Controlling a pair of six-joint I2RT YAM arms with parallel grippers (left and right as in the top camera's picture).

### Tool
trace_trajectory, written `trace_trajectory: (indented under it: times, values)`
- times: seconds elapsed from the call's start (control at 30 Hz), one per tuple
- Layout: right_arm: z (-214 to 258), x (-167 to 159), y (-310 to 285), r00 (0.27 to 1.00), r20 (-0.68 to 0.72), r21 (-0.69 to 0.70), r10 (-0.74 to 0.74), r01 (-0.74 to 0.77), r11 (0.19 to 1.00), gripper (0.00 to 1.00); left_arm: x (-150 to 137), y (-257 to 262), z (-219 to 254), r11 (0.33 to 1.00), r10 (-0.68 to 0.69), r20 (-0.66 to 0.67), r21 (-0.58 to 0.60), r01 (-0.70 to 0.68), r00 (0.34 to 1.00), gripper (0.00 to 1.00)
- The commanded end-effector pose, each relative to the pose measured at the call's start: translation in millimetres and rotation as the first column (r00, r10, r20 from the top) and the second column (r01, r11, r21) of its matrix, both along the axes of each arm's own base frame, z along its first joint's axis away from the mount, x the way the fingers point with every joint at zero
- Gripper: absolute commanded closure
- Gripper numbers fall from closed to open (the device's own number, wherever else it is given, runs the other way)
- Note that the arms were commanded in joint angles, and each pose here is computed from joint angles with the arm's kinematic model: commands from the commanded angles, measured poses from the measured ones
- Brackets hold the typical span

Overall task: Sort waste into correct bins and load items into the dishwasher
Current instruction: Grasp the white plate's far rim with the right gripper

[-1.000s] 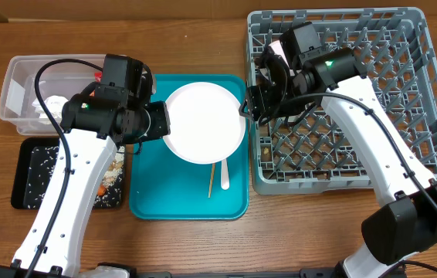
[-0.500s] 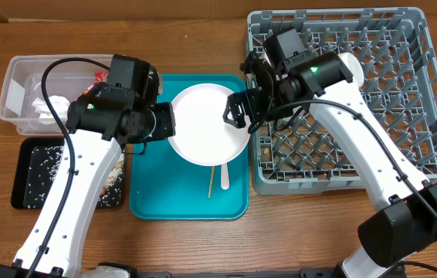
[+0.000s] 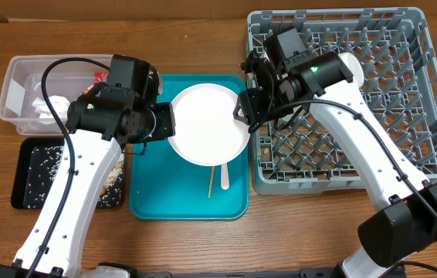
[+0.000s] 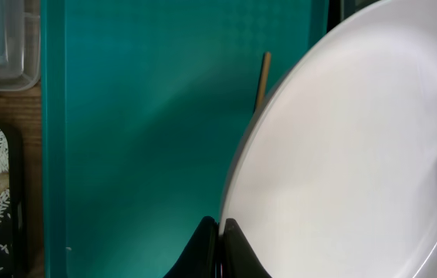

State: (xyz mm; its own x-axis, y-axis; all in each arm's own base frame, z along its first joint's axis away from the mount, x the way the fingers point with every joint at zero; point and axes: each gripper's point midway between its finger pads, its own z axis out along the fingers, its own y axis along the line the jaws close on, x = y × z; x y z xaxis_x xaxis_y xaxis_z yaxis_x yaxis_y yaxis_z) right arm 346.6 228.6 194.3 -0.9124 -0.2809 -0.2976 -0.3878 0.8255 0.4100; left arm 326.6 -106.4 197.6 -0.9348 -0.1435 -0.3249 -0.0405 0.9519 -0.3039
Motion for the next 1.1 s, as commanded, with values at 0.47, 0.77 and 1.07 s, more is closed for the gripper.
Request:
trace_trajectory:
  times: [0.47, 0.77, 1.07]
  values:
    - [-4, -1, 0, 1.000, 0.000, -0.003, -0.001, 0.001, 1.000, 0.60, 0, -3, 10, 1.000, -0.029, 0.035, -0.009, 0.029, 0.999, 0.96]
    - [-20, -4, -2, 1.000, -0.022, -0.013, -0.001, 0.000, 1.000, 0.63, 0, -3, 10, 1.000, -0.029, 0.035, -0.009, 0.029, 0.999, 0.96]
    - [-17, 1, -1, 1.000, -0.001, -0.003, -0.003, 0.003, 1.000, 0.65, 0, -3, 10, 0.999, -0.039, 0.036, -0.004, 0.039, 0.999, 0.96]
